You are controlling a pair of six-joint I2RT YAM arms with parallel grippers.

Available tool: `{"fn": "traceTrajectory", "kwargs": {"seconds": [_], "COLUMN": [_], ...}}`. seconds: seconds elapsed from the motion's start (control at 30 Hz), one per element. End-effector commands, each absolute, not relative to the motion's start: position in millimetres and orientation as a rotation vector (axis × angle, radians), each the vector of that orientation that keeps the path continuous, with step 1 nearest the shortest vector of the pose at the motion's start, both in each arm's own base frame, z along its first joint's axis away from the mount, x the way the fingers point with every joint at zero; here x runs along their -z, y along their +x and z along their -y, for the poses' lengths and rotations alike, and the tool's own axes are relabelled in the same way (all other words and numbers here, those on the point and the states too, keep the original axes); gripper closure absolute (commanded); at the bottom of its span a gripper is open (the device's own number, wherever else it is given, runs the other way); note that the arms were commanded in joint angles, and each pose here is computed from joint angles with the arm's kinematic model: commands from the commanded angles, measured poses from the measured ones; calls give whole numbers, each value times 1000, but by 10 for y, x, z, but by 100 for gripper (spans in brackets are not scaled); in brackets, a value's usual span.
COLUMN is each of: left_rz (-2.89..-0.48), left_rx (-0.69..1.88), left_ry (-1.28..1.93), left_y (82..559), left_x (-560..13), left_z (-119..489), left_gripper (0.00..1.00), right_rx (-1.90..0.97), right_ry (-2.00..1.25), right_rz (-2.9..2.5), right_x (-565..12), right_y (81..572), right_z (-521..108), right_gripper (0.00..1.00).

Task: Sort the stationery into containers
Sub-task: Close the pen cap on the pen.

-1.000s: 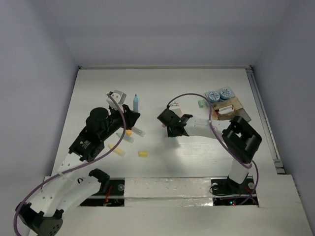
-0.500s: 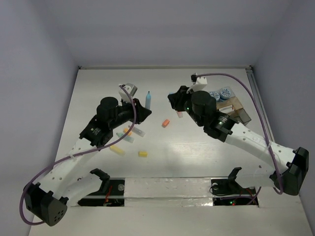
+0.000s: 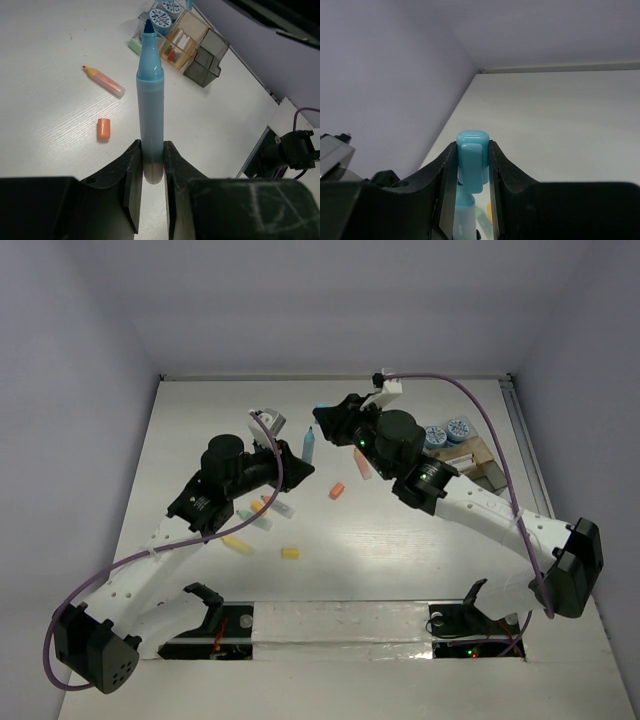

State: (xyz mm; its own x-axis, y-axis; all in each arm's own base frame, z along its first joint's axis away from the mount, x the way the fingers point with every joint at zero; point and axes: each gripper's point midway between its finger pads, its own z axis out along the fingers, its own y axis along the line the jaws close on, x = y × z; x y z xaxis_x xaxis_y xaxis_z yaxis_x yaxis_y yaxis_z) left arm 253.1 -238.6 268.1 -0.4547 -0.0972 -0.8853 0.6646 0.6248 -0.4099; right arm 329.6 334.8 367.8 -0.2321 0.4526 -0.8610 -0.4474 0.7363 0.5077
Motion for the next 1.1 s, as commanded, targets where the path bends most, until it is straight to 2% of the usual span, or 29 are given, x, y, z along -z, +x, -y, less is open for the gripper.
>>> {"fn": "traceTrajectory", "kwargs": {"seconds": [0.0, 1.07], "left_rz": [-1767, -1757], "left_rx": [976, 910], "left_ry": [499, 449], "left_y": [2503, 2583], "left_x": [-2836, -2887], "left_z": [2438, 2349], "left_gripper": [100, 100], "right_rx": [-932, -921], "right_ry": [35, -49], "right_rz": [-1440, -1575], "right_x": [-4265, -3858], "right_y": [3304, 3218], "right_z": [-3372, -3597], "right_gripper": [91, 91]}}
